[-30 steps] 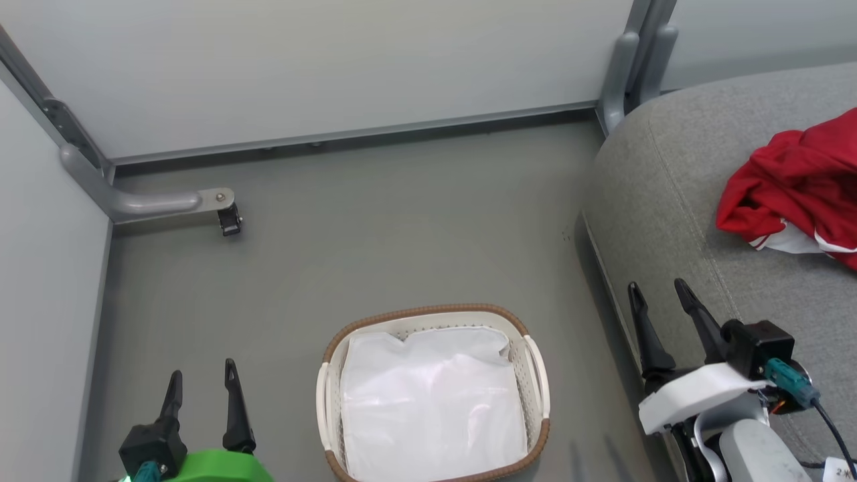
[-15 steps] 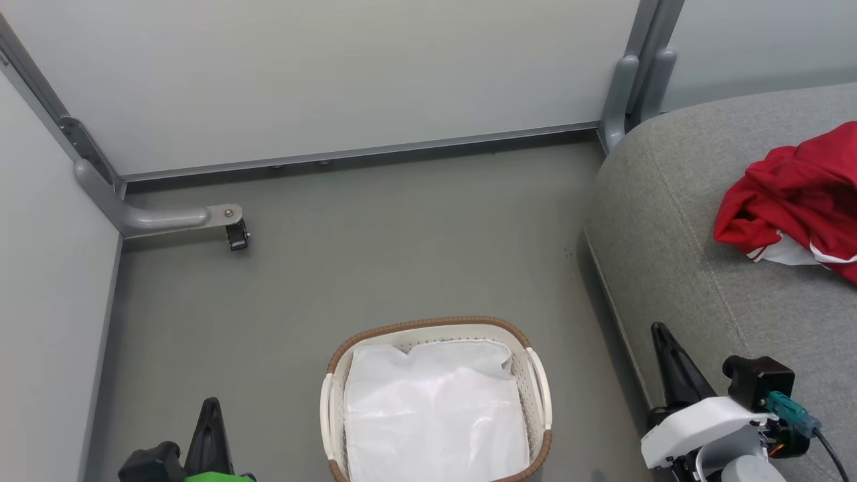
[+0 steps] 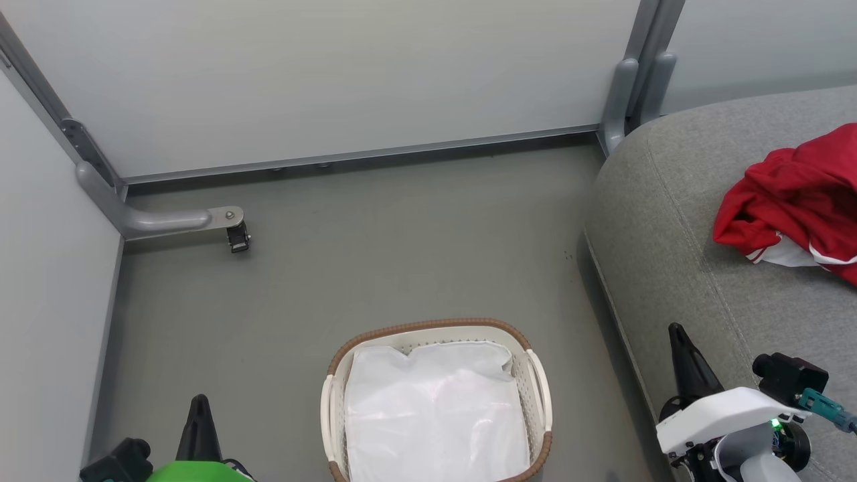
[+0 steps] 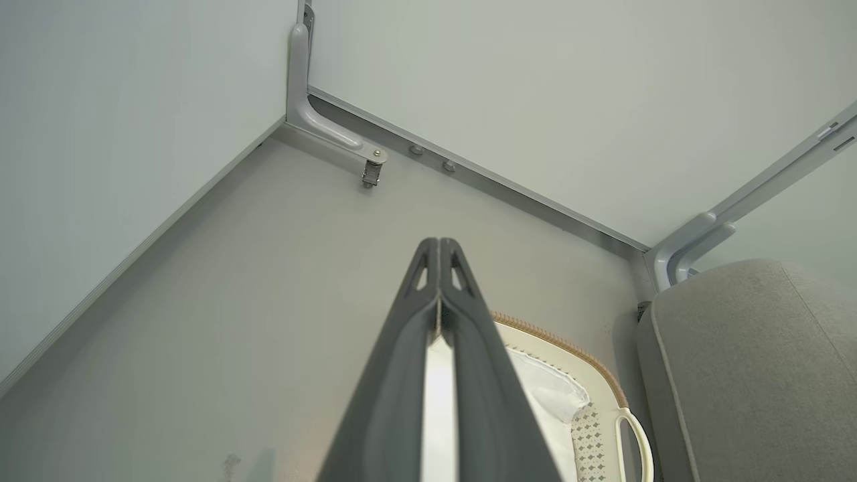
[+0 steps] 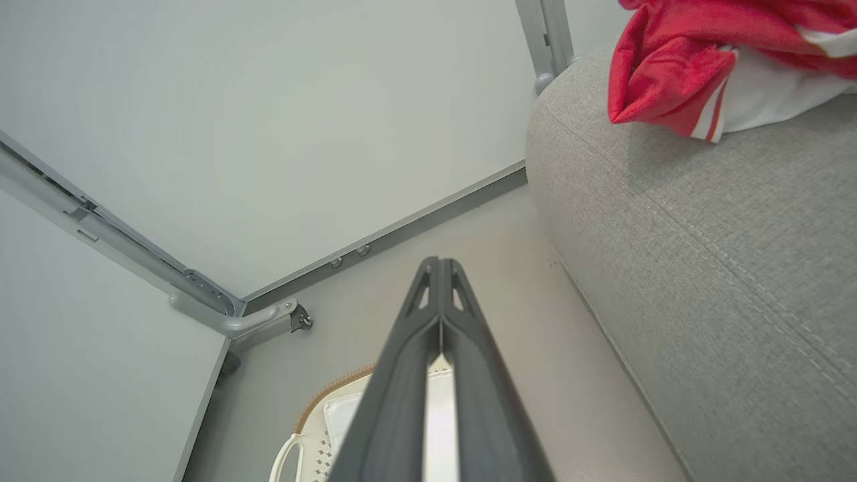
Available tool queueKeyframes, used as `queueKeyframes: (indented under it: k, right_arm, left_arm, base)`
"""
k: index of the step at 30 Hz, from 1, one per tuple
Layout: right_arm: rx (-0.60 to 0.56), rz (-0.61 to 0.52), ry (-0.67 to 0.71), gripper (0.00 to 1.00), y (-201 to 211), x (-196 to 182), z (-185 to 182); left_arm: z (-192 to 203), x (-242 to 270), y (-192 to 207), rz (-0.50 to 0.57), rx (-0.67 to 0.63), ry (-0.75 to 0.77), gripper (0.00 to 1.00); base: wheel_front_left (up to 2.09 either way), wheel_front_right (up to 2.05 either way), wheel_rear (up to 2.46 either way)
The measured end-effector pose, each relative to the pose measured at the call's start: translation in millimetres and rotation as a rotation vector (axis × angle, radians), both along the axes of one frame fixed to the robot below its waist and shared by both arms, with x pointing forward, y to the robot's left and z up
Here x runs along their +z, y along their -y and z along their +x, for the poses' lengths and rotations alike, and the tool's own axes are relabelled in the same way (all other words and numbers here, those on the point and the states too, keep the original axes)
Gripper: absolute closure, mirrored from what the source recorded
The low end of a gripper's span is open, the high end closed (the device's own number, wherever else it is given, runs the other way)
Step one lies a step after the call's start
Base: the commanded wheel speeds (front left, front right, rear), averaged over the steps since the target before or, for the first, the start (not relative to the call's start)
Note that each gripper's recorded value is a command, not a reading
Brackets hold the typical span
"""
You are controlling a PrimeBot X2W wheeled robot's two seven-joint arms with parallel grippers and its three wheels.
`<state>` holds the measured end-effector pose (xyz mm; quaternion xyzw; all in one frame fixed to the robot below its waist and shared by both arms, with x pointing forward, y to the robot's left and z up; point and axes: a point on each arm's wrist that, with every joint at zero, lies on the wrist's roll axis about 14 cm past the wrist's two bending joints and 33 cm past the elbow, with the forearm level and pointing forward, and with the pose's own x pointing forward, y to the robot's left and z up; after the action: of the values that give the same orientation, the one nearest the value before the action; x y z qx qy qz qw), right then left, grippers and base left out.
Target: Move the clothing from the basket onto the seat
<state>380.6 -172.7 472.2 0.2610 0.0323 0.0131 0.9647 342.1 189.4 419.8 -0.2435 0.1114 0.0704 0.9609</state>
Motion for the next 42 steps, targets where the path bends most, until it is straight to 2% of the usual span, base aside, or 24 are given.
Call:
queueKeyframes:
  k: [18, 42]
  right_arm:
    - [-0.056, 0.252, -0.031, 1.0, 10.2, 1.0, 1.2]
    - [-0.089, 0.525, -0.037, 1.0, 18.1, 7.0, 3.5]
  left_arm:
    - [11.8, 11.8, -4.2, -0.261, 0.061, 0.029, 1.0]
    - [24.3, 29.0, -5.7, -0.542, 0.095, 0.08, 1.0]
  base:
    - [0.0, 0.0, 0.0]
    - [0.0, 0.0, 0.0]
